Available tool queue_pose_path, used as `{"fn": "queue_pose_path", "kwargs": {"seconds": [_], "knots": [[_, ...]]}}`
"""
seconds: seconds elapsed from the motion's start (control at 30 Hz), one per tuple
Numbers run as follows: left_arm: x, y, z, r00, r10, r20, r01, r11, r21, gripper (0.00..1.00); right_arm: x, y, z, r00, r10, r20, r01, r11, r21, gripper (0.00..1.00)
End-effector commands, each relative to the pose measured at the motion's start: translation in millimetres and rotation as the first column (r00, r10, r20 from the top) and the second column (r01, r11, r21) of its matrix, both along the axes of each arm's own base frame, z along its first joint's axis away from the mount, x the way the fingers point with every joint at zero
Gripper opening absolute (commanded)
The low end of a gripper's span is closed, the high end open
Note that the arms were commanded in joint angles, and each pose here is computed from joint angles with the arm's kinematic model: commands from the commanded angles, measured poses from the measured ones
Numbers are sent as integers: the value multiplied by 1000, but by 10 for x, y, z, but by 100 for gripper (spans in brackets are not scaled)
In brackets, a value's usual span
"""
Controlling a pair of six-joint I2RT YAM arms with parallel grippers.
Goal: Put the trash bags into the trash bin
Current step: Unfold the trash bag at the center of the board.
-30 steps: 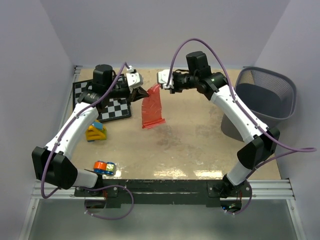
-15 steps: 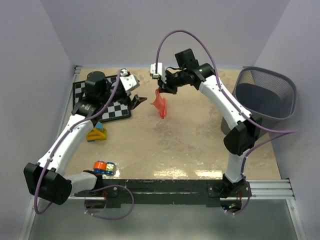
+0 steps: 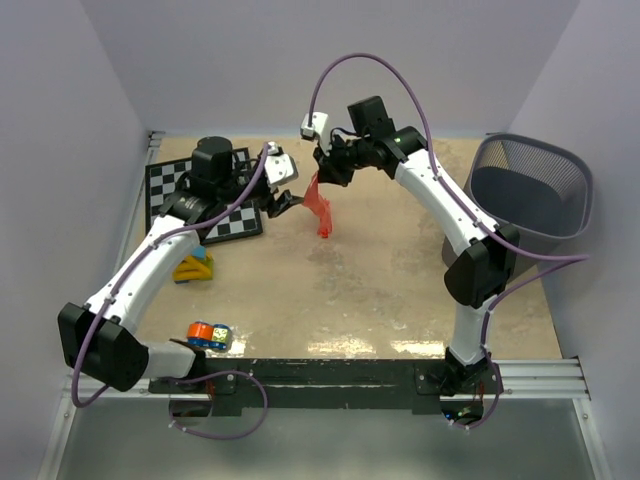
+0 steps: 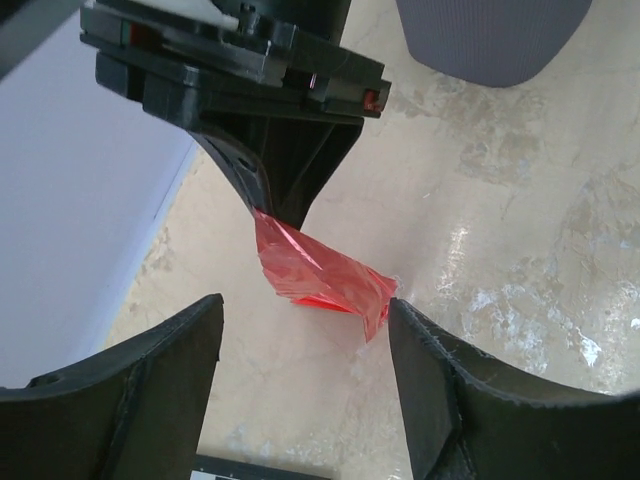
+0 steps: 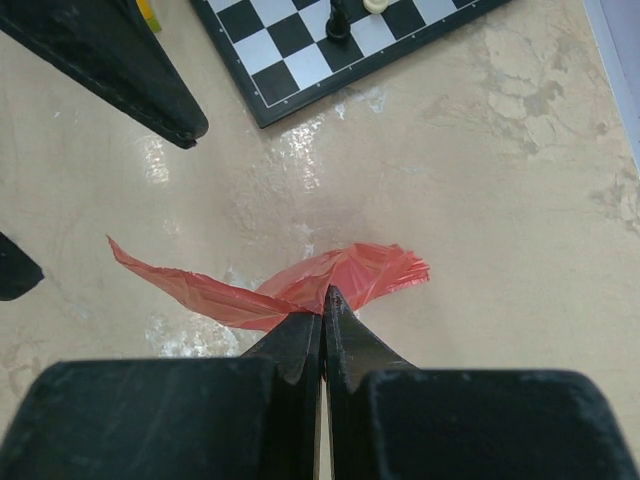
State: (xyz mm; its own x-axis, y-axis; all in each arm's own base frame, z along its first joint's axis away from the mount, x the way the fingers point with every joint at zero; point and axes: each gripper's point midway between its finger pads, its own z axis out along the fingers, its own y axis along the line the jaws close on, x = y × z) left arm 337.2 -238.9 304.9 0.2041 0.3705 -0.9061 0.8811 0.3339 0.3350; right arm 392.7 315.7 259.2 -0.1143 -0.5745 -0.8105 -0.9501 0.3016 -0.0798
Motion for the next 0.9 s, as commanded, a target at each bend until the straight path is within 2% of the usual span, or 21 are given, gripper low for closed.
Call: {"fn": "queue_pose_path", "kwargs": {"seconds": [0.0,0.13,0.4,0.53,0.73,0.8,0.83,0.87], "knots": [[105,-51,121,999,37,27,-35,997,-75,67,-9,-3,471,996,-42,79,36,997,75,0],[198,-110,-10,997,52,-57,-57,994,-97,54,-23,1,478,996,-39,76,33,996,80,0],[190,-186,-193,990,3,-139,-14,997,-80,50,-10,-6,458,996,-50,74,44,996,79,0],[198,-216,-208,990,-10,-143,-2,996,-85,42,-11,-6,436,996,-50,69,45,996,77,0],[199,-250,-270,985,-30,-170,16,996,-83,21,-22,-27,411,997,-54,63,50,996,71,0],[219,-220,-304,986,-11,-164,1,998,-64,10,-55,-38,384,998,-38,59,34,997,64,0],[251,-190,-316,989,8,-149,-15,999,-46,1,-103,-31,372,998,-11,57,8,998,59,0],[303,-152,-306,992,39,-122,-43,999,-28,0,-144,-39,360,998,20,63,-24,998,52,0]]}}
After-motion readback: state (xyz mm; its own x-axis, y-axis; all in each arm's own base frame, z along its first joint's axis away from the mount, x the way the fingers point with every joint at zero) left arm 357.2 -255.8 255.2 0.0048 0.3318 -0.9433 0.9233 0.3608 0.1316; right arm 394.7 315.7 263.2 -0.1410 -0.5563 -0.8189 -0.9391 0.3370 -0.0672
